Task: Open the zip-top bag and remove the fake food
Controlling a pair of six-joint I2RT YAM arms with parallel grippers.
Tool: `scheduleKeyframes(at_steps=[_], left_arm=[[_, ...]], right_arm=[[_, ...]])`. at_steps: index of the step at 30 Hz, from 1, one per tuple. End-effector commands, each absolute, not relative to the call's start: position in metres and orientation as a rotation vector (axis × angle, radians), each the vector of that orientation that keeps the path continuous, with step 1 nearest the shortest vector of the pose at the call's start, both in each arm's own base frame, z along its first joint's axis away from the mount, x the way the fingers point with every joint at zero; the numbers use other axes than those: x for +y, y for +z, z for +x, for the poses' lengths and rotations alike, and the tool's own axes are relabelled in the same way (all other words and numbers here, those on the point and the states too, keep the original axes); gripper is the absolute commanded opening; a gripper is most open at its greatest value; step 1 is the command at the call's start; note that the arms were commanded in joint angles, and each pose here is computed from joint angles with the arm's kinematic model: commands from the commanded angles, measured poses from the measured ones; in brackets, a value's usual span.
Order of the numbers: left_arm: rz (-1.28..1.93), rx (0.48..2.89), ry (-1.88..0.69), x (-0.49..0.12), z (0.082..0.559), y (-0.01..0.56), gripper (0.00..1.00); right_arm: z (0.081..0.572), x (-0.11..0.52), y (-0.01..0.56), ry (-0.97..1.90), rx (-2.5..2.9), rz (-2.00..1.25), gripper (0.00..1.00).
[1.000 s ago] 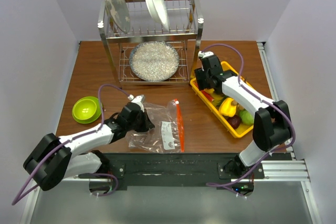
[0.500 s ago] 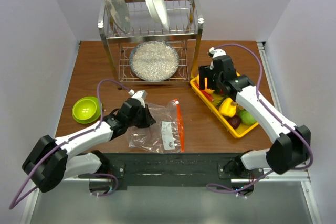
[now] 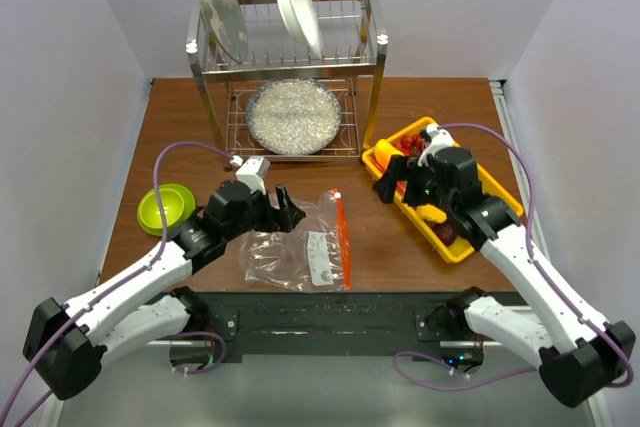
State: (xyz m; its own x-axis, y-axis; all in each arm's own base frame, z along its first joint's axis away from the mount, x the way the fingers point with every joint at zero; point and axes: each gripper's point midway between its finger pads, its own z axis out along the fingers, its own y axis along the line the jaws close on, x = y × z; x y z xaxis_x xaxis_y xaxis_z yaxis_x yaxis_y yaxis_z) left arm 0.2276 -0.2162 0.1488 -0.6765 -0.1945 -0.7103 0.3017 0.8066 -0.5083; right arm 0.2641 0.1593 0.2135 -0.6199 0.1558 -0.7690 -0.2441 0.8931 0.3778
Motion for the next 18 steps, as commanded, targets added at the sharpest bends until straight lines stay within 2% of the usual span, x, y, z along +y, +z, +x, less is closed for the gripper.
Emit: scheduleKeyframes(at_steps=[1, 10, 18], left_arm=[[0.078, 2.114, -0.782, -0.211, 0.231, 0.171, 1.0], [-0.007, 2.114, -0.697, -0.196, 0.236, 0.16, 1.0], [0.035, 1.983, -0.739, -0.198, 0.241, 0.184, 1.0]], right_arm=[[0.25, 0.162, 0.224, 0.686, 2.081, -0.004, 0.98], [0.232, 0.151, 0.197, 0.7, 2.077, 0.077, 0.98], [0.235, 0.144, 0.196, 0.651, 2.07, 0.087, 0.98]])
